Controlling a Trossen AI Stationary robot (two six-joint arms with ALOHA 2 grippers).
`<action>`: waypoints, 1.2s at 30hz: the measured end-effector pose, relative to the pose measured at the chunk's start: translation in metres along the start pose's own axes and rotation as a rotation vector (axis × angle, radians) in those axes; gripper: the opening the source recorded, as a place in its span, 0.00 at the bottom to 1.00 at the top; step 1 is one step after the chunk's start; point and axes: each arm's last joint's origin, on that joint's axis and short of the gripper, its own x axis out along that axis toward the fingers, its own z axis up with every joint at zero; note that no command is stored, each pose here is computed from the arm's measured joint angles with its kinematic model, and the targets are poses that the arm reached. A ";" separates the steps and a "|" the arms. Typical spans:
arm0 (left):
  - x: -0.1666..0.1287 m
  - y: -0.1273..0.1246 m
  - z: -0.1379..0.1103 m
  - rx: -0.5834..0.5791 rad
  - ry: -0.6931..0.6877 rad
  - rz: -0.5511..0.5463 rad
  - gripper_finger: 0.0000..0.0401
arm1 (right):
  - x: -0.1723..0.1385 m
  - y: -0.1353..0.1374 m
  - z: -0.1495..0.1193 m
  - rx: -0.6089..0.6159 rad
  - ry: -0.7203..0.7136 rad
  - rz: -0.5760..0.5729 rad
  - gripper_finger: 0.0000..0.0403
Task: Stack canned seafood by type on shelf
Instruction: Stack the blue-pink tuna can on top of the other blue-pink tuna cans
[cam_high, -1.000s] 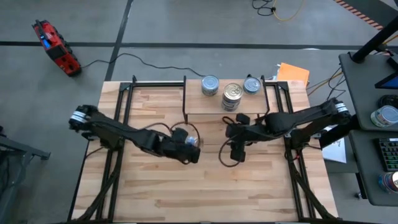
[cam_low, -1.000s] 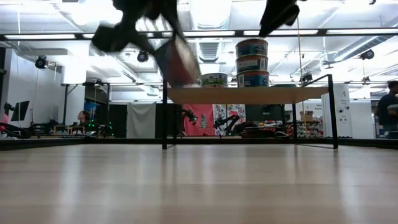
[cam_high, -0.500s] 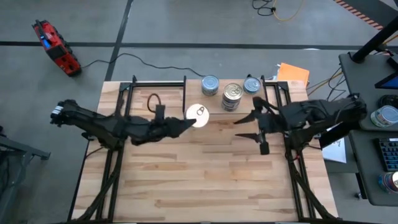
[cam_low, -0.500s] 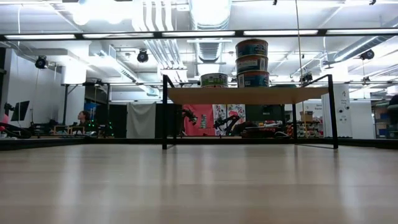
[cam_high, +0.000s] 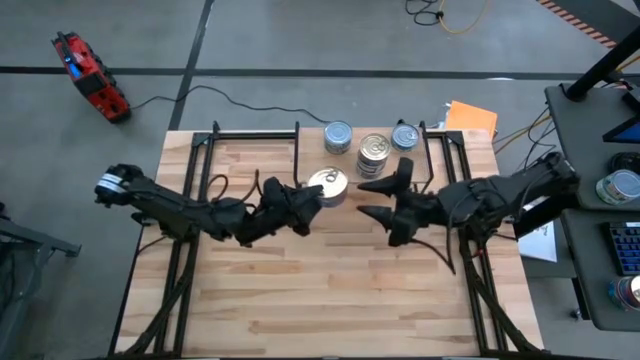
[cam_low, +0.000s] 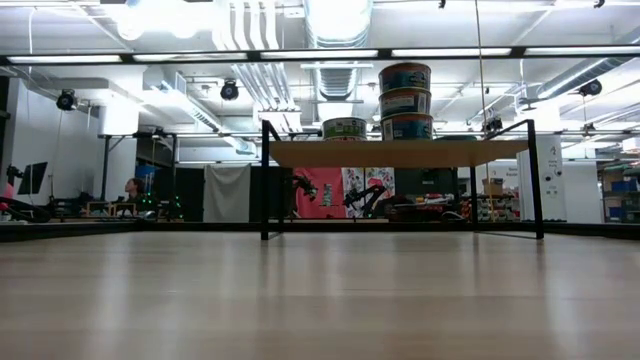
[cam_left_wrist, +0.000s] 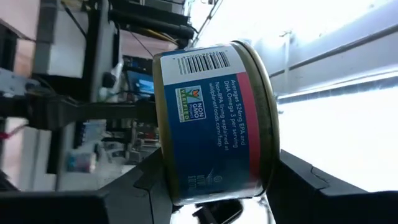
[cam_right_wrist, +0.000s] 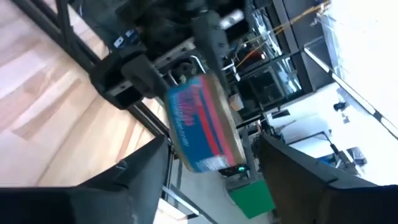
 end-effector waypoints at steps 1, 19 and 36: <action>0.000 0.000 0.000 -0.017 0.000 -0.004 0.44 | 0.003 0.002 0.000 -0.018 0.005 0.001 0.60; 0.001 0.005 -0.002 -0.068 0.038 0.020 0.44 | 0.040 0.022 -0.005 -0.261 0.092 0.023 0.77; 0.001 0.007 -0.001 -0.049 0.049 0.039 0.46 | 0.050 0.023 -0.009 -0.284 0.101 0.026 0.48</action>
